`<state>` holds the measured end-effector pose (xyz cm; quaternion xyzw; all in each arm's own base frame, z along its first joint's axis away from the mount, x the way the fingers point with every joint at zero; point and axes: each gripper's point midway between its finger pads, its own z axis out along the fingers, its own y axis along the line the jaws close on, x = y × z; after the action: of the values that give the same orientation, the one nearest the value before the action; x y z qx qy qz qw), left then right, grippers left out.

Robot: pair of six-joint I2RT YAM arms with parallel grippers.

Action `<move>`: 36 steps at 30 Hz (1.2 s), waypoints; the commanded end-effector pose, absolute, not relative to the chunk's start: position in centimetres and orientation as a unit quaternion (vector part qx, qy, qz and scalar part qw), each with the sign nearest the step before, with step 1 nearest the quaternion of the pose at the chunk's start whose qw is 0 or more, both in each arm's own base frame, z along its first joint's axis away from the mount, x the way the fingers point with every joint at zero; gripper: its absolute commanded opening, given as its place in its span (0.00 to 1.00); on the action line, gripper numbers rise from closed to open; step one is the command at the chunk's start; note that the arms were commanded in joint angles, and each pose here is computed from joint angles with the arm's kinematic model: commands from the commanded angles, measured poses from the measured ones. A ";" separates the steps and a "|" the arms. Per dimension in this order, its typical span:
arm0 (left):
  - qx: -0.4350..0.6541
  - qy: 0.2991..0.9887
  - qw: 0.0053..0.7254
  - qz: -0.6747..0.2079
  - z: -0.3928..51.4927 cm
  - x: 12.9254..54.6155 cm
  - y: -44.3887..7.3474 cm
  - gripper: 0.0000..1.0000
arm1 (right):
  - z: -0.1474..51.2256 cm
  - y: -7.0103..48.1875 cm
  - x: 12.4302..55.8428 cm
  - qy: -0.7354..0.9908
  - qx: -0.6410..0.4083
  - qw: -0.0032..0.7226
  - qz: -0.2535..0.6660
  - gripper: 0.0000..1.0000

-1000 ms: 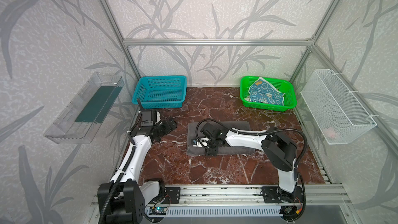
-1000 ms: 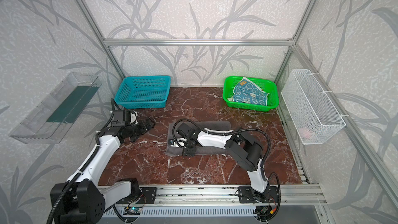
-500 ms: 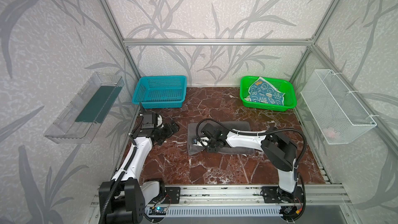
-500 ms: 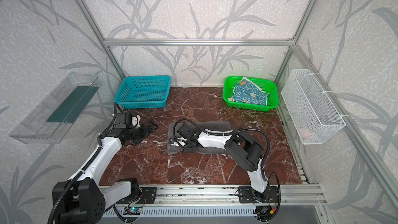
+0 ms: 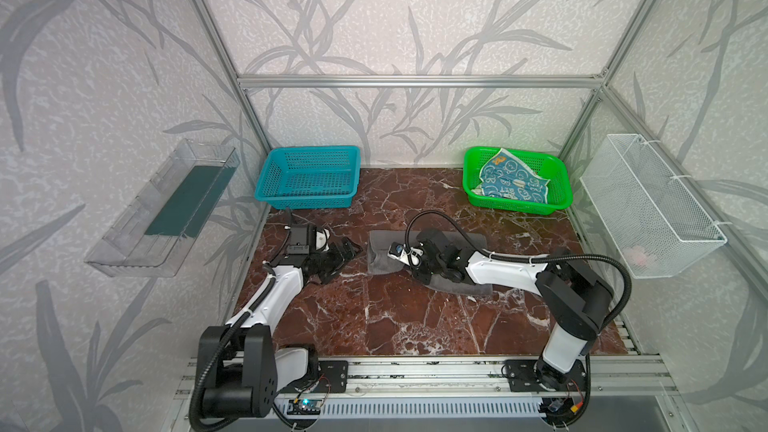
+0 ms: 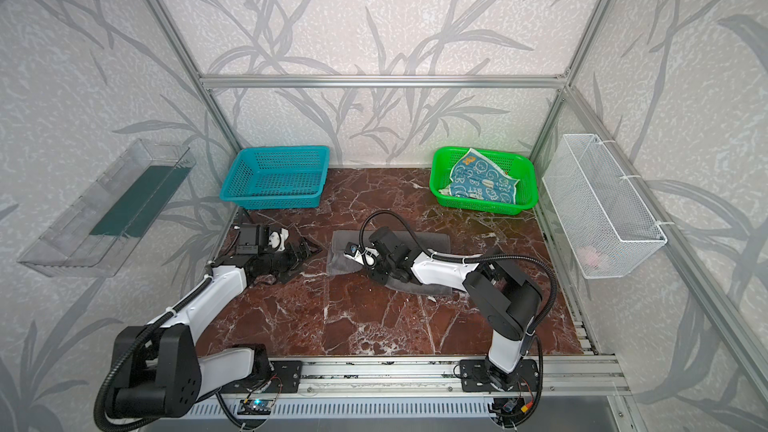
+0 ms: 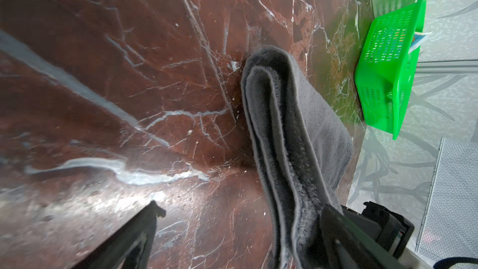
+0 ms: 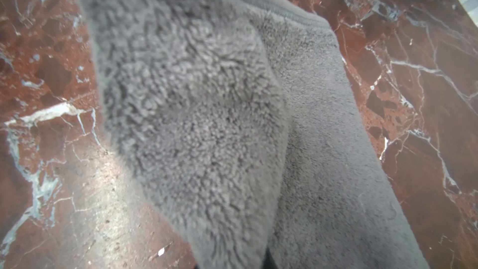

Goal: Fold and stack the towels

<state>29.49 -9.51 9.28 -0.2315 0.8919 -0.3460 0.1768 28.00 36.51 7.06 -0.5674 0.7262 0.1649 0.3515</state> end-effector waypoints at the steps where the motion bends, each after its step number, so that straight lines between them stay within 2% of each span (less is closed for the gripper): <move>1: -0.230 0.878 0.179 -0.380 9.7 30.7 -11.1 0.99 | 9.6 37.6 28.1 0.710 -0.553 0.388 0.197 0.00; 9: -0.256 0.843 0.190 -0.434 10.2 32.9 -12.4 0.99 | 9.0 37.1 27.9 0.716 -0.553 0.381 0.191 0.00; 25: -0.247 0.833 0.137 -0.475 7.4 33.4 -15.7 0.98 | 8.7 37.5 28.1 0.716 -0.553 0.379 0.195 0.00; 27: -0.245 0.831 0.136 -0.480 7.5 33.7 -15.9 0.90 | 8.5 37.5 28.0 0.716 -0.555 0.376 0.195 0.00; 29: -0.247 0.831 0.131 -0.481 7.3 33.9 -16.0 0.75 | 8.2 37.4 27.9 0.717 -0.556 0.373 0.195 0.00; 33: -0.248 0.833 0.125 -0.479 6.8 33.8 -16.1 0.55 | 7.7 37.3 27.9 0.721 -0.557 0.365 0.193 0.00; 36: -0.248 0.834 0.120 -0.478 6.5 33.7 -16.3 0.42 | 7.4 37.2 27.9 0.725 -0.555 0.361 0.192 0.09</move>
<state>33.11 -15.68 5.81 -0.2594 0.8376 -0.4667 0.1157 27.66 36.63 6.81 -0.5584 0.7294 0.1799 0.3519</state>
